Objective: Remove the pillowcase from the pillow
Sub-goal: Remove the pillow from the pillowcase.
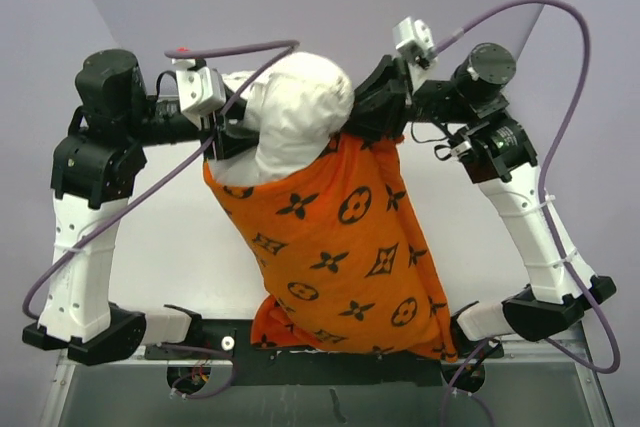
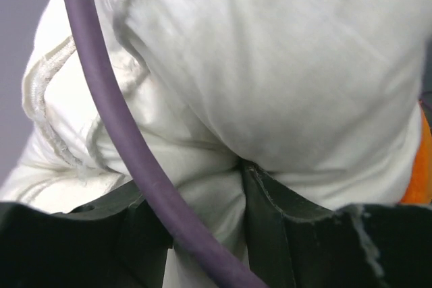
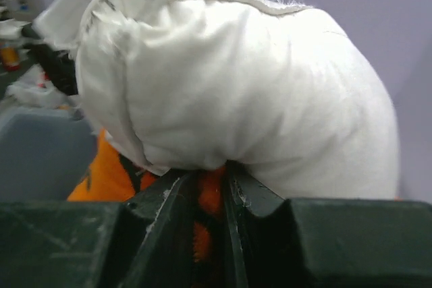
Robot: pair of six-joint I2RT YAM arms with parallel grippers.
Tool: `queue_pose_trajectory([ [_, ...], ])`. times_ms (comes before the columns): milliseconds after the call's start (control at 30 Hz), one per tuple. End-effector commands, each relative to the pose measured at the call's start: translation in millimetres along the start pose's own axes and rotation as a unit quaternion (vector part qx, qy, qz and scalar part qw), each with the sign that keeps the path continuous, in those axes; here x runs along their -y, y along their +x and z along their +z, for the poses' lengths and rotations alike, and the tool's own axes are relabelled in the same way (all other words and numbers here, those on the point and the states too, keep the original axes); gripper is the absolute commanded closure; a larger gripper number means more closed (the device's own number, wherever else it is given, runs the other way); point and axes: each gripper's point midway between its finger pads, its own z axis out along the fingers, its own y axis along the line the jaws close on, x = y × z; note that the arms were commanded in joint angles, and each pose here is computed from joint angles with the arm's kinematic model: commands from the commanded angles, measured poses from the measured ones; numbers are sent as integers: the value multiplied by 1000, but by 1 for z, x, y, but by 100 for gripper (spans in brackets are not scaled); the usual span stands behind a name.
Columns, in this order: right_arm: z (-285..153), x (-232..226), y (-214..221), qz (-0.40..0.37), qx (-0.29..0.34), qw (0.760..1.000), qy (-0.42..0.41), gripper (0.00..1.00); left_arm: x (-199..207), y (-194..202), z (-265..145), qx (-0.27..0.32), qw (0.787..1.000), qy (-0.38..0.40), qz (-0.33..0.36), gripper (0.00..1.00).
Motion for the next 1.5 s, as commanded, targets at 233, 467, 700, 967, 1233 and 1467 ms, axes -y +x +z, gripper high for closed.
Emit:
queue_pose_trajectory([
  [233,-87,185,-71,-185,86,902,381,100,-174,-160,-1,138,898,-328,259,100],
  [467,-100,222,-94,-206,126,878,413,100,-154,-220,16,194,825,-338,409,100],
  [700,-116,217,-47,-184,118,868,447,100,-151,-200,21,170,841,-331,393,100],
  [967,-137,153,9,-166,97,871,452,100,-125,-87,29,43,937,-280,205,99],
  [1233,-145,119,35,-152,69,877,451,100,-70,3,-10,-104,960,-244,87,93],
  [1467,-158,112,52,-147,32,867,476,100,-41,35,-43,-151,954,-254,53,64],
])
